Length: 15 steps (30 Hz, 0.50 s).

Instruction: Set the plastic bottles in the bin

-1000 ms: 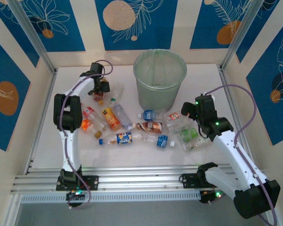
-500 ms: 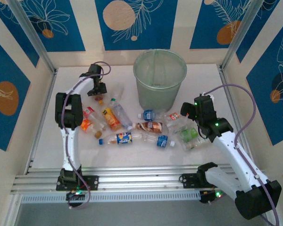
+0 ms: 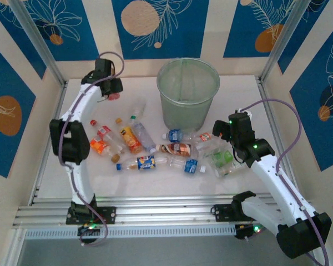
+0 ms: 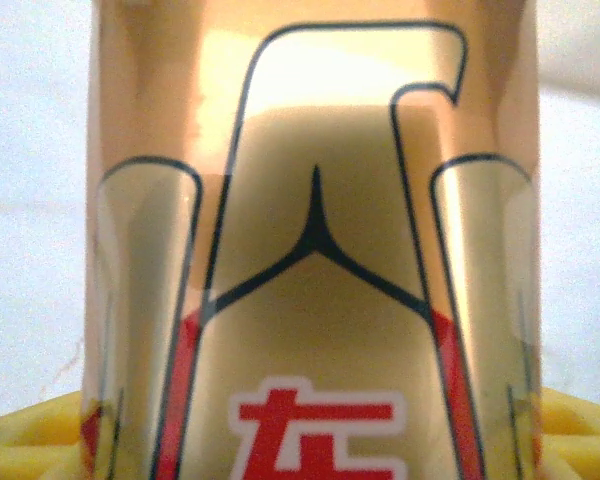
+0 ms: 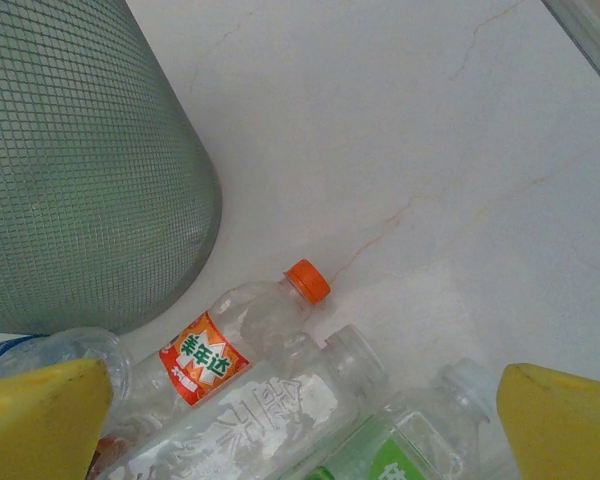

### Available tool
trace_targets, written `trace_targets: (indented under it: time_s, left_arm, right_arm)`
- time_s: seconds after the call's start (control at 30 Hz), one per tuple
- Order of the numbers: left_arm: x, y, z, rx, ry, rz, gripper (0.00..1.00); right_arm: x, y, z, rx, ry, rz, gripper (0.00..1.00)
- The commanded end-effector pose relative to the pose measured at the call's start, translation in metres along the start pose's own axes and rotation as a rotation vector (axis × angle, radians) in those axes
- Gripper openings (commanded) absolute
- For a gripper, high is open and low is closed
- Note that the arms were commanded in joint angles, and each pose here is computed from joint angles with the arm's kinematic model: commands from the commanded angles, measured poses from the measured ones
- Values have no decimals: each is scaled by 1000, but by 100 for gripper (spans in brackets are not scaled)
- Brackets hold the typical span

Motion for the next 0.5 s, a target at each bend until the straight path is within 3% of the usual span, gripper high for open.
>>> trace_targets:
  time_s: [0.0,0.23,0.47]
  left_arm:
    - [64,-48,-22,-75,-124,143,59]
    - [156,-141,-27,-243,-247,405,59]
    - [198,-220,-7,-374,-237,644,59]
  right_arm:
    - [9,0,-8,-17,-25,2,99]
    - [10,-2,-3,-26,-11,8,99]
    - [12,-2,-1,-39,-10,0,99]
Point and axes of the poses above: each hand's point on the last joint's axis, 136 mm out from that joint toward the fingers, its own x axis back along the fingers, its own y axis along the line the jaws close on, z = x × y, the point moved 3 cm from there along x, back along the fingers, and after that the axes turned 5 degrees about x, right-handed, at the moved point
